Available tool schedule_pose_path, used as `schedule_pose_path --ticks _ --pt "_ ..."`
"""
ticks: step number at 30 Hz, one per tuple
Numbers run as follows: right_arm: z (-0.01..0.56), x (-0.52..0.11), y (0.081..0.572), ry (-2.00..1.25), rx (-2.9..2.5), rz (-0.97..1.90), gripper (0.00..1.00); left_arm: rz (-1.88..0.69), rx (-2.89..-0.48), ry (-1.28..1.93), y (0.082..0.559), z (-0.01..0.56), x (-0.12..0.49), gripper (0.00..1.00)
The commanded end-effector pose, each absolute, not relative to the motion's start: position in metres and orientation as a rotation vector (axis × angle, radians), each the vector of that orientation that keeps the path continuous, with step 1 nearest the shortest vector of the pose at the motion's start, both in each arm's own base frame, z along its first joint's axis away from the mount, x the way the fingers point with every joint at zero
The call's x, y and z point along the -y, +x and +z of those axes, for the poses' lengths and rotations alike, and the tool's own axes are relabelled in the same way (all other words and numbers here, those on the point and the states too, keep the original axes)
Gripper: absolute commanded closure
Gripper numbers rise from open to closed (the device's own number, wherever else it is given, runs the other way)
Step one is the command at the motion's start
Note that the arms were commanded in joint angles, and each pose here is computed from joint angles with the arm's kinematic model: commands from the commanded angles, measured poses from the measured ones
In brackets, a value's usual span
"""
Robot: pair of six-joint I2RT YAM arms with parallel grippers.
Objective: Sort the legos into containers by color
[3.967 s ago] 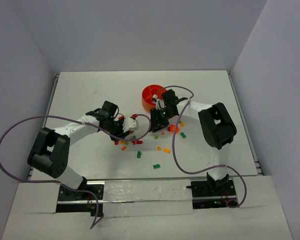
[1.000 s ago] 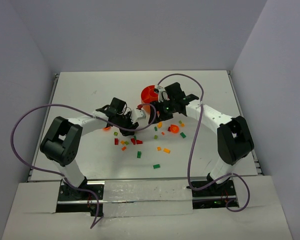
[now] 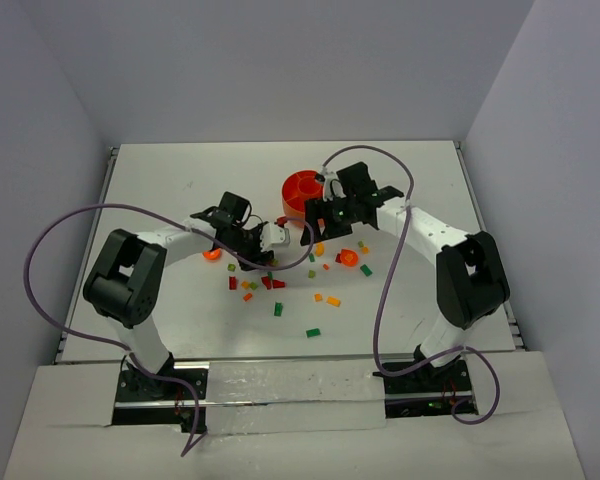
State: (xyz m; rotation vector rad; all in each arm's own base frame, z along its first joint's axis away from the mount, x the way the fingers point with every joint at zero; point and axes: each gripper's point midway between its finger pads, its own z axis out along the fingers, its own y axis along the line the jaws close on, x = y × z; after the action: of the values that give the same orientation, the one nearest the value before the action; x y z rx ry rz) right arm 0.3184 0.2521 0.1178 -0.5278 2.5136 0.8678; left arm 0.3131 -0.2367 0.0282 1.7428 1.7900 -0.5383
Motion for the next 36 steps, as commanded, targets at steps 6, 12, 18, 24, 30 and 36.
schedule_pose_path --ticks 6,12,18,24,30,36 --pt "0.139 -0.223 0.324 -0.450 -2.465 0.857 0.11 -0.656 -1.536 1.903 0.309 0.052 0.255 0.40" --pt "0.141 -0.211 0.327 -0.413 -2.469 0.859 0.11 -0.685 -1.557 1.951 0.309 0.045 0.255 0.42" --pt "0.142 -0.206 0.330 -0.397 -2.466 0.863 0.11 -0.679 -1.574 1.983 0.313 0.039 0.255 0.44" --pt "0.141 -0.204 0.331 -0.392 -2.467 0.862 0.11 -0.664 -1.586 1.998 0.315 0.036 0.256 0.47" --pt "0.139 -0.203 0.331 -0.383 -2.474 0.867 0.11 -0.646 -1.595 2.024 0.317 0.031 0.258 0.54" --pt "0.138 -0.203 0.332 -0.383 -2.476 0.868 0.11 -0.636 -1.610 2.037 0.319 0.027 0.259 0.54"
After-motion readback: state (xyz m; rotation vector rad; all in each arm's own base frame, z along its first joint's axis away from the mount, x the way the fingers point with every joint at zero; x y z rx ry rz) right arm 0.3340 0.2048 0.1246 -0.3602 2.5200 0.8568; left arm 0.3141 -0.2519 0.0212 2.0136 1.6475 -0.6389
